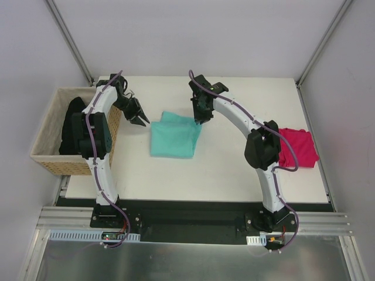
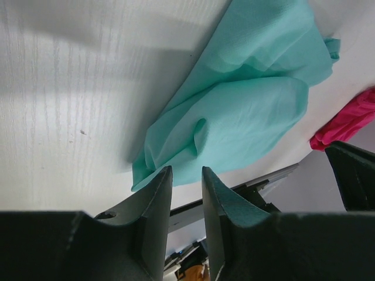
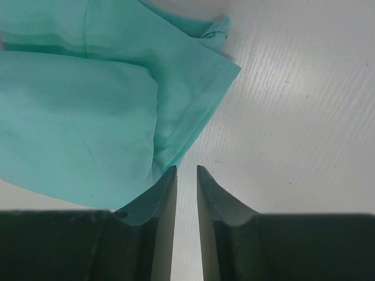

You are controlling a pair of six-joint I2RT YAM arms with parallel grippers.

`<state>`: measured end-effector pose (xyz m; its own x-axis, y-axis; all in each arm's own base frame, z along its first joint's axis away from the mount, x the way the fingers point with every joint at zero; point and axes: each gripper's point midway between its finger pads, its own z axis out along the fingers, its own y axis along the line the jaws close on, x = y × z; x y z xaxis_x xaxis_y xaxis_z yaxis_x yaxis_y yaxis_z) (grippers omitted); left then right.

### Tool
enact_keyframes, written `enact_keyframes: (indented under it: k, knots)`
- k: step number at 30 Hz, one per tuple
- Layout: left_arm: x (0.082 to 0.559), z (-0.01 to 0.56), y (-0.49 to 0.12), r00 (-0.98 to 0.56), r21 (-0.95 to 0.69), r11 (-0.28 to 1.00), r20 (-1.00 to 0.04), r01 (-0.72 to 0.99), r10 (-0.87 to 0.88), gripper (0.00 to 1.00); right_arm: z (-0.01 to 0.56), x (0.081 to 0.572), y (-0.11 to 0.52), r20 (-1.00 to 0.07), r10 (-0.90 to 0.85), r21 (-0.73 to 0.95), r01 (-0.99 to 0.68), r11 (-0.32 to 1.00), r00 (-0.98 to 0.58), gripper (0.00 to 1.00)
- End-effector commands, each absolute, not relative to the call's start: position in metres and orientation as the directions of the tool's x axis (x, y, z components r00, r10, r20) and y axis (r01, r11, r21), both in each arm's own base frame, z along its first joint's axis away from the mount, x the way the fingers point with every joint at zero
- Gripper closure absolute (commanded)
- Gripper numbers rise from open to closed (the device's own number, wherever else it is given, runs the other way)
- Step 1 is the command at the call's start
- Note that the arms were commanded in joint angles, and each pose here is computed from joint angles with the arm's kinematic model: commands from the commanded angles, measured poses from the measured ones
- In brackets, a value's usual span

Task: Fold and stack the t-shirts
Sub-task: Fold the long partially folded tshirt into a neat square

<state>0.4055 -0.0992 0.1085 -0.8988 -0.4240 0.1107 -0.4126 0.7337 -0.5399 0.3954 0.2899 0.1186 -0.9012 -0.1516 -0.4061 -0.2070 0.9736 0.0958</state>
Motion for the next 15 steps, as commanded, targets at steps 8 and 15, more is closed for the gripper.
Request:
enact_keyframes:
  k: [8, 15]
  knots:
    - [0.413, 0.095, -0.099, -0.902, -0.543, 0.728, 0.154, -0.417, -0.402, 0.73, 0.121, 0.400, 0.305, -0.389, -0.129, 0.169, -0.209, 0.963, -0.912, 0.76]
    - [0.423, 0.103, -0.108, -0.909, -0.572, 0.716, 0.142, -0.399, -0.392, 0.73, 0.120, 0.410, 0.301, -0.394, -0.110, 0.176, -0.192, 0.965, -0.913, 0.75]
